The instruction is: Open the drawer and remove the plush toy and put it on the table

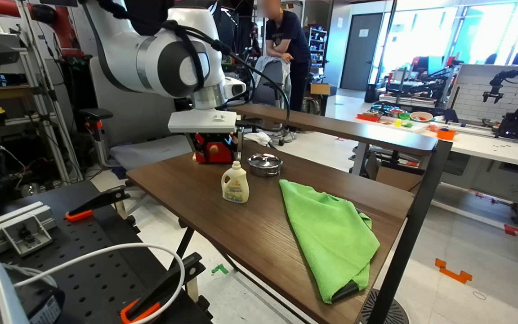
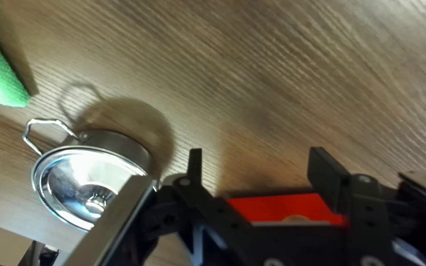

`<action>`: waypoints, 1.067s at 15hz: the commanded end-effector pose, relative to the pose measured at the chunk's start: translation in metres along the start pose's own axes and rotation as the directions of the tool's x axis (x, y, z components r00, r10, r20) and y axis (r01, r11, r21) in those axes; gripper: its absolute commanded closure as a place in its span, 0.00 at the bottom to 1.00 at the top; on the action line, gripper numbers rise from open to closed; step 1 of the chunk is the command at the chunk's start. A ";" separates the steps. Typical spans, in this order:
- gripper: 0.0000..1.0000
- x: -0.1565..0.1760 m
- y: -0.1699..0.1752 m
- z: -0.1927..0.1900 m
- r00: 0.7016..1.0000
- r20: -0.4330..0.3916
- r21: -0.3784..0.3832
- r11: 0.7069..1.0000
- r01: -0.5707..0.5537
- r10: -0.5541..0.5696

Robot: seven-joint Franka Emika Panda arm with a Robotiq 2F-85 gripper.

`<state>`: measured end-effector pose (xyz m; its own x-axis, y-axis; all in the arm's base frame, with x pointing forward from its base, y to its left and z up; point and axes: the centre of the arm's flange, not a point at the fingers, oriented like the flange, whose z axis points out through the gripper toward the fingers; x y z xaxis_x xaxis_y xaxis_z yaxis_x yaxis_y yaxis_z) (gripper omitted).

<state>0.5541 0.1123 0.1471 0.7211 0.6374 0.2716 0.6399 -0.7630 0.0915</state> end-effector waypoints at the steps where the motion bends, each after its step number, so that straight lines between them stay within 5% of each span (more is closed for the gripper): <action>1: 0.00 0.016 -0.006 -0.007 1.000 -0.025 -0.035 0.999 -0.001 0.000; 12: 0.01 0.043 -0.014 -0.004 0.997 -0.064 -0.037 0.998 -0.044 0.042; 13: 0.18 0.044 -0.015 -0.003 0.997 -0.066 -0.038 0.998 -0.047 0.044; 16: 0.35 0.045 -0.017 -0.001 0.997 -0.065 -0.035 0.998 -0.053 0.051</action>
<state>0.5712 0.1466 0.1628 0.7346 0.5981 0.3206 0.6017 -0.7925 0.0998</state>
